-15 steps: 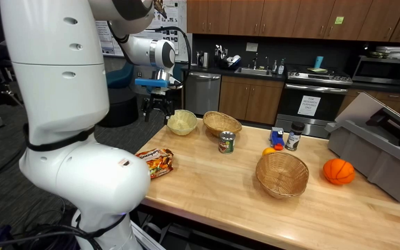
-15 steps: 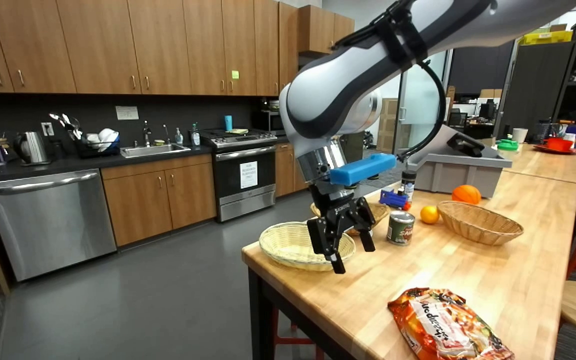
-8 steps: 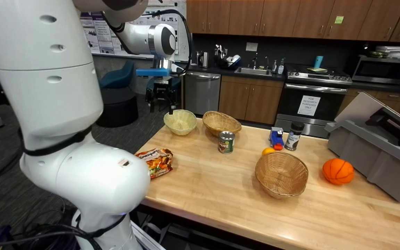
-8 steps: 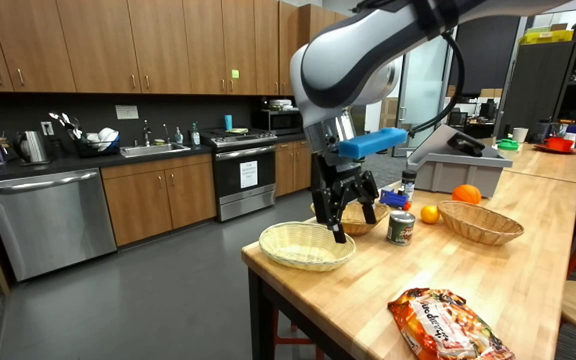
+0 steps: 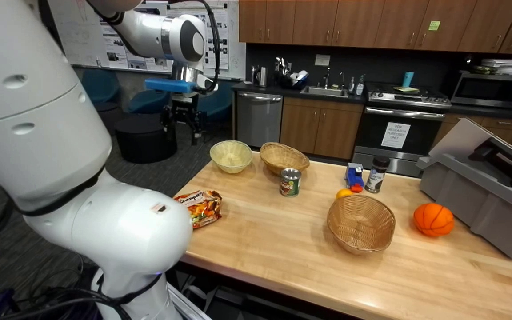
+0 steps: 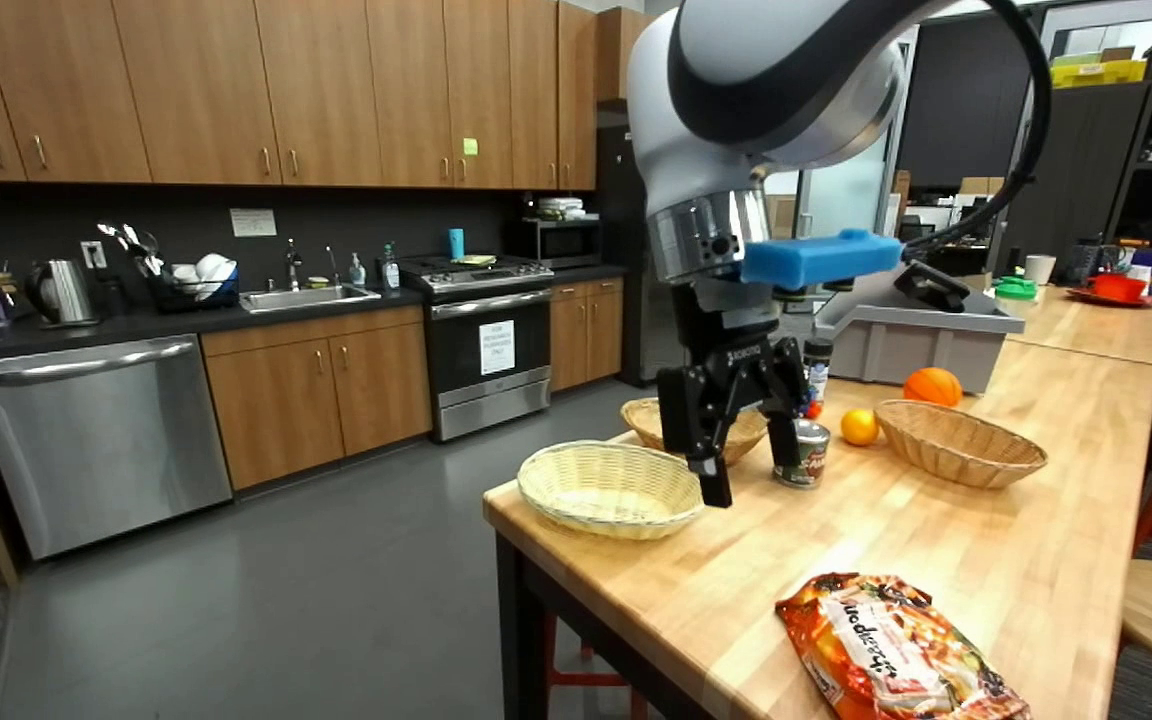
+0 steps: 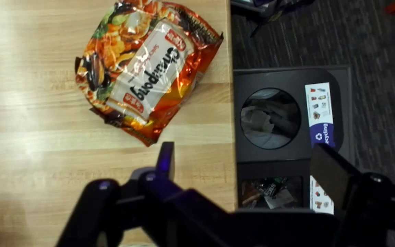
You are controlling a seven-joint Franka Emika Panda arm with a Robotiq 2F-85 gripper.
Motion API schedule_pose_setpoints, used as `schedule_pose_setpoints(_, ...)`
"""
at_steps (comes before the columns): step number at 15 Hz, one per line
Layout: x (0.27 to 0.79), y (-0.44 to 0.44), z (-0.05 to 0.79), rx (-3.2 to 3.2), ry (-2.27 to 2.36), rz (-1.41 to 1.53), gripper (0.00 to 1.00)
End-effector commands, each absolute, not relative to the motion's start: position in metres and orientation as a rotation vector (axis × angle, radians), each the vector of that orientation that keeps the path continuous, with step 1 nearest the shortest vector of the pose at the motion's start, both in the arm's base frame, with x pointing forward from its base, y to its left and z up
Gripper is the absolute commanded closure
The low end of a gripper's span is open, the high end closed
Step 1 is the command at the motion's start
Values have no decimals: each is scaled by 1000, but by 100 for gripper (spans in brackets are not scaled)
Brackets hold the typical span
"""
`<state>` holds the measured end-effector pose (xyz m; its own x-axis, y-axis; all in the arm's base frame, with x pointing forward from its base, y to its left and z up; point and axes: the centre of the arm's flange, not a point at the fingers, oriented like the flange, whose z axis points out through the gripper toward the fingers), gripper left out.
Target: Put the green can in the dark brown basket at the top
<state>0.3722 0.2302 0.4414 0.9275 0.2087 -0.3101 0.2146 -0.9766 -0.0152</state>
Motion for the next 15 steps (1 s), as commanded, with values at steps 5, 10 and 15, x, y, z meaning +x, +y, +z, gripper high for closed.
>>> schedule_pose_setpoints(5,273,207,403,3029,298,-807,0)
schedule_pose_setpoints(10,236,114,402,2964,164,-908,0)
schedule_pose_setpoints(15,273,18,442,2919,177,-726,0)
